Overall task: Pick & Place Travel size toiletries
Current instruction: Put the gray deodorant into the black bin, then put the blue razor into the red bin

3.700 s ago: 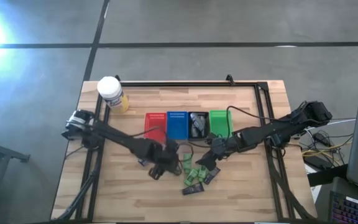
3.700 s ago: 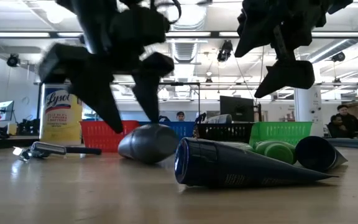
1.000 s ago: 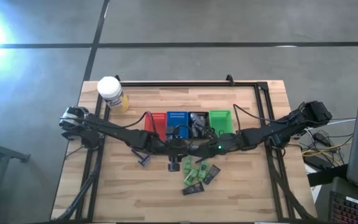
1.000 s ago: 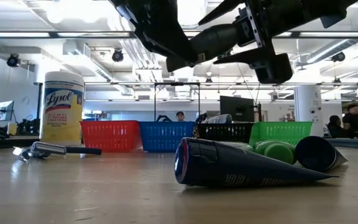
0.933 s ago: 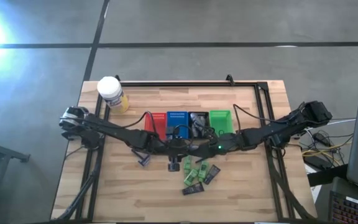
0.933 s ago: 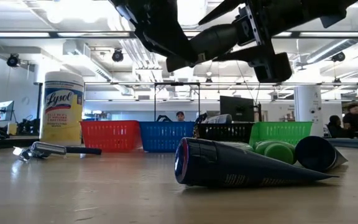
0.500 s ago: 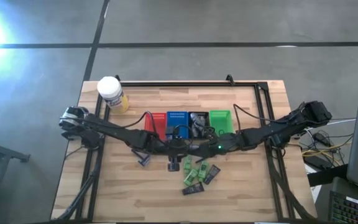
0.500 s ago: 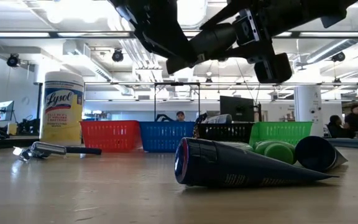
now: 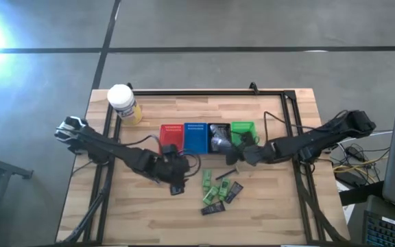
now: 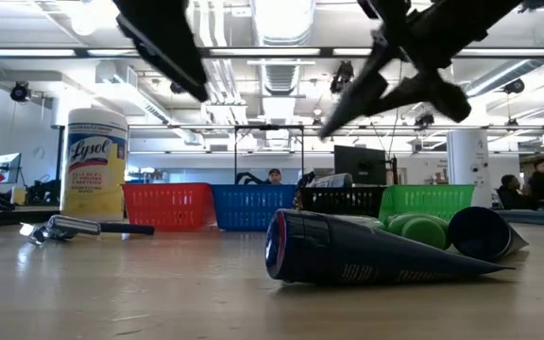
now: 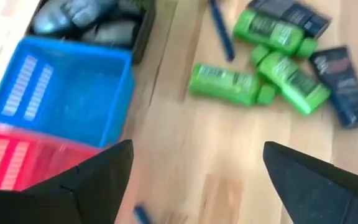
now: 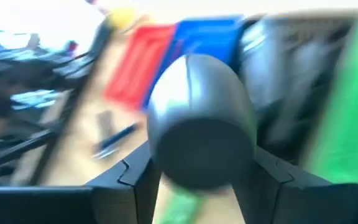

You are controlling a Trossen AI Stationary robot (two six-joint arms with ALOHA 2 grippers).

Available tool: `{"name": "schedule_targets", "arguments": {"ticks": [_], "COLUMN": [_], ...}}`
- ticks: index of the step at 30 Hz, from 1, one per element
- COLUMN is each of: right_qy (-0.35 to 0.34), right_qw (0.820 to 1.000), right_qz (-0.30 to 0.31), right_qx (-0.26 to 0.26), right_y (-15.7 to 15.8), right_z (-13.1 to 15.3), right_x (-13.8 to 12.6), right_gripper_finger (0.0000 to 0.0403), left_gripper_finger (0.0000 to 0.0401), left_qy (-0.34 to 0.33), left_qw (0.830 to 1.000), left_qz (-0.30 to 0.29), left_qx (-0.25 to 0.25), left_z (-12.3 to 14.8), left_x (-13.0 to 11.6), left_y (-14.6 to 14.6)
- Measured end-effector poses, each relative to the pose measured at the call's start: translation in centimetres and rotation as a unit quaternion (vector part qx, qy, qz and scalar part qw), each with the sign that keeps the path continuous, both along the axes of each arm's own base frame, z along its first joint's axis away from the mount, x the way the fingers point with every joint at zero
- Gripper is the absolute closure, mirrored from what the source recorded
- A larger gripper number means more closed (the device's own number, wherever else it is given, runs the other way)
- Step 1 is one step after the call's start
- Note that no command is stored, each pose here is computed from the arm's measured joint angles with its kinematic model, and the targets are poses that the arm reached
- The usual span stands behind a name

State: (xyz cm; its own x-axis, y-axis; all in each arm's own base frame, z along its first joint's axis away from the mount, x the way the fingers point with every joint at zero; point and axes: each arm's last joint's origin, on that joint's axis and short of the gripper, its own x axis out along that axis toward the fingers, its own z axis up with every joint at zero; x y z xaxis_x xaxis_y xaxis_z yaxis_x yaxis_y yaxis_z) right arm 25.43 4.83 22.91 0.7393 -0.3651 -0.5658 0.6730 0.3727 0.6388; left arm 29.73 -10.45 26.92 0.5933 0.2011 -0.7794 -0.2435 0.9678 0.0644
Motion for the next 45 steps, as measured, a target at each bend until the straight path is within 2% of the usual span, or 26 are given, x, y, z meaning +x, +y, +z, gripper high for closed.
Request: {"name": "schedule_targets", "arguments": {"ticks": [4,8,12,16,19,24,27,29,33,38,41,45], "right_qy": [0.092,0.134,0.148,0.137,0.115,0.094,0.092,0.097,0.117,0.124,0.130,0.131], "right_qw": [0.995,0.990,0.987,0.990,0.993,0.994,0.990,0.989,0.988,0.989,0.989,0.989], "right_qz": [-0.018,-0.016,-0.037,-0.008,0.004,0.050,0.096,0.105,0.094,0.081,0.075,0.074], "right_qx": [-0.035,-0.049,-0.043,-0.033,-0.029,-0.038,-0.040,-0.033,-0.023,-0.012,-0.005,-0.004], "right_y": [-1.0,-2.2,-3.6,-4.0,-3.7,-2.3,-1.3,-1.0,-0.7,-0.8,-0.8,-0.8], "right_z": [0.4,-0.6,-1.6,-1.7,-1.1,0.4,1.1,1.5,1.6,1.5,1.3,1.3], "right_x": [-0.9,-0.2,0.7,1.4,1.4,1.2,1.4,1.5,1.2,1.0,0.9,0.9], "right_gripper_finger": [0.0254,0.0280,0.0308,0.0328,0.0326,0.0281,0.0236,0.0206,0.0153,0.0112,0.0097,0.0087], "left_gripper_finger": [0.0045,0.0050,0.0050,0.0051,0.0051,0.0050,0.0048,0.0049,0.0051,0.0052,0.0057,0.0077], "left_qy": [0.023,0.034,0.043,0.040,0.049,0.109,0.146,0.159,0.157,0.136,0.108,0.104], "left_qw": [0.999,0.999,0.999,0.999,0.999,0.991,0.983,0.982,0.976,0.955,0.948,0.945], "left_qz": [0.027,0.029,0.031,0.031,0.010,-0.063,-0.073,-0.040,0.061,0.170,0.199,0.212], "left_qx": [-0.005,-0.006,-0.010,-0.012,-0.016,-0.054,-0.080,-0.098,-0.139,-0.199,-0.226,-0.226], "left_z": [0.1,-0.5,-1.2,-1.5,-1.7,-3.4,-5.0,-5.9,-6.7,-7.0,-7.2,-8.0], "left_x": [-1.4,-2.3,-3.1,-3.7,-4.2,-5.4,-6.2,-6.4,-6.4,-6.0,-5.4,-4.6], "left_y": [0.1,0.2,0.5,0.8,0.9,0.8,1.1,1.6,2.7,4.0,4.3,4.6]}}
